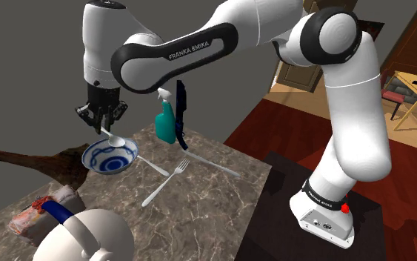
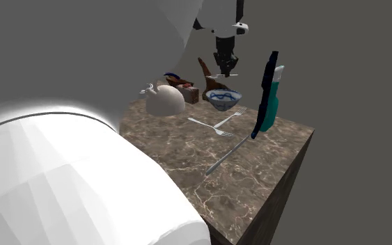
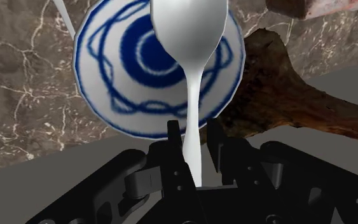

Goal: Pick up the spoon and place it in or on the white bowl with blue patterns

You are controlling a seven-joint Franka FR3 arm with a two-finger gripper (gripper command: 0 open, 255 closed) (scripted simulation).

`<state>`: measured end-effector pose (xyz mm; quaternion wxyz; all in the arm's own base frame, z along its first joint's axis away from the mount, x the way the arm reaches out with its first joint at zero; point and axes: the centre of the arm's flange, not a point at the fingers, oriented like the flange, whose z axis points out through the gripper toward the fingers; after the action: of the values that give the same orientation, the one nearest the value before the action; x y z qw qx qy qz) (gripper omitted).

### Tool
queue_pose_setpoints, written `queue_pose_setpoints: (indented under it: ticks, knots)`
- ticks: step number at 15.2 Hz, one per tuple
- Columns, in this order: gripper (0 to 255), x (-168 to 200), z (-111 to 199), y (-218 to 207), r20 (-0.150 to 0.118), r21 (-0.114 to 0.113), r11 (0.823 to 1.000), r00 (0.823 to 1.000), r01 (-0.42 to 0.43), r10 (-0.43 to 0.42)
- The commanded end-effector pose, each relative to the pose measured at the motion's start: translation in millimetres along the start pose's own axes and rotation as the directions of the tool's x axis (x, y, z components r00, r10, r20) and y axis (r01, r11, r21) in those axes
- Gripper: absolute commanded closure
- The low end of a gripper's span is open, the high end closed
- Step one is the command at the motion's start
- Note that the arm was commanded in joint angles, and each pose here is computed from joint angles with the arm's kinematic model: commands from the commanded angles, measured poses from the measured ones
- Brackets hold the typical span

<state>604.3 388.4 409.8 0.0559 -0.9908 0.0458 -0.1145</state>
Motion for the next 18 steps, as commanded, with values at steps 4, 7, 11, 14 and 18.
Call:
queue_pose_setpoints:
  ticks: [4, 7, 11, 14, 18]
  knots:
    - [255, 5, 22, 5, 0.000, 0.000, 1.000, 1.000, 0.001, -0.001]
    - [255, 1, 37, 7, 0.000, 0.000, 1.000, 1.000, 0.001, -0.001]
    - [255, -4, 58, 9, 0.000, 0.000, 1.000, 1.000, 0.001, -0.001]
    - [255, -7, 73, 11, 0.000, 0.000, 1.000, 1.000, 0.001, -0.001]
    - [255, -9, 82, 12, 0.000, 0.000, 1.000, 1.000, 0.001, -0.001]
